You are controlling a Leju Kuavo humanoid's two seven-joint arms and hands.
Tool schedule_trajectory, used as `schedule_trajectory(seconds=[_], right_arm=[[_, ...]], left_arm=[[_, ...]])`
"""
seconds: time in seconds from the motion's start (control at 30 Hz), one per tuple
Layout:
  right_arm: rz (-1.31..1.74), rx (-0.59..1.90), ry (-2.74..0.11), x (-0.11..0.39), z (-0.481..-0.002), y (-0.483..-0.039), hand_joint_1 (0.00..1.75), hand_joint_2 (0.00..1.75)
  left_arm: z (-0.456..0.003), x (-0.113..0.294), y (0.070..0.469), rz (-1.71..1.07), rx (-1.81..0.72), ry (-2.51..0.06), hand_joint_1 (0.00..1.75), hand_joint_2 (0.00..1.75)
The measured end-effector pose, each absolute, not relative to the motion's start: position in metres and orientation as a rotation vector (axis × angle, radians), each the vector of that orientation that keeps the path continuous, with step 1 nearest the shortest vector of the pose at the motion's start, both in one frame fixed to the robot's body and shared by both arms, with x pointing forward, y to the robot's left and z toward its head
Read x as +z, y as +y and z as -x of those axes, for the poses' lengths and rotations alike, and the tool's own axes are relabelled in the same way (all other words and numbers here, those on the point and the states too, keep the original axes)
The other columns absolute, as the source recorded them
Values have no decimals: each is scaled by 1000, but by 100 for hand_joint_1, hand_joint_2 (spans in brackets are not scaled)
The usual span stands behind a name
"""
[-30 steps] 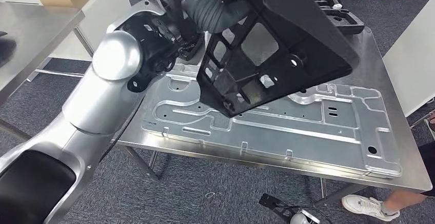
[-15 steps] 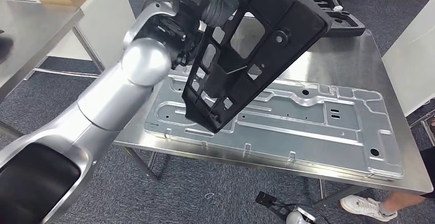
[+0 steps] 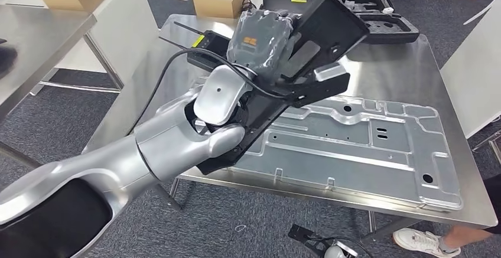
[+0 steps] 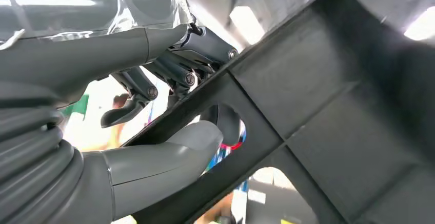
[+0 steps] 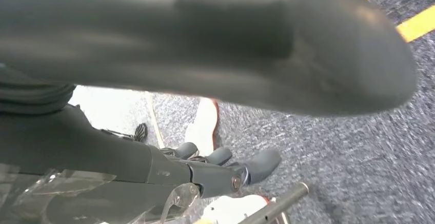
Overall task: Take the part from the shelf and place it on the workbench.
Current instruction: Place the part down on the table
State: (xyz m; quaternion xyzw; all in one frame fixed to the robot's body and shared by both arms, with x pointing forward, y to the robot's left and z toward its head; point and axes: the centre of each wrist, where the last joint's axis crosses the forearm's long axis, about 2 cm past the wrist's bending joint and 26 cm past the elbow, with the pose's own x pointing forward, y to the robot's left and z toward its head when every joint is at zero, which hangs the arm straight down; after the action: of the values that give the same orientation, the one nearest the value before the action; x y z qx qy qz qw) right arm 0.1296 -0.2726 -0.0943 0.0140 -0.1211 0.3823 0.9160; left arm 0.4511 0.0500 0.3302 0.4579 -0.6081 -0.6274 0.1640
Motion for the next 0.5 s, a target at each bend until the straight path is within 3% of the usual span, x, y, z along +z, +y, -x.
schedule_trajectory(seconds=[0.1, 0.23, 0.5], right_arm=[[-36, 788, -245, -95, -126, -272, 0, 0], [-44, 788, -245, -96, -124, -271, 0, 0], [-86, 803, -266, -94, -128, -257, 0, 0]], left_arm=[[-452, 326, 52, -1375, -1906, -1691, 175, 175], [-450, 316, 52, -1399, -2022, -1657, 0, 175], [-441, 303, 40, -1078, -2413, -1412, 0, 175]])
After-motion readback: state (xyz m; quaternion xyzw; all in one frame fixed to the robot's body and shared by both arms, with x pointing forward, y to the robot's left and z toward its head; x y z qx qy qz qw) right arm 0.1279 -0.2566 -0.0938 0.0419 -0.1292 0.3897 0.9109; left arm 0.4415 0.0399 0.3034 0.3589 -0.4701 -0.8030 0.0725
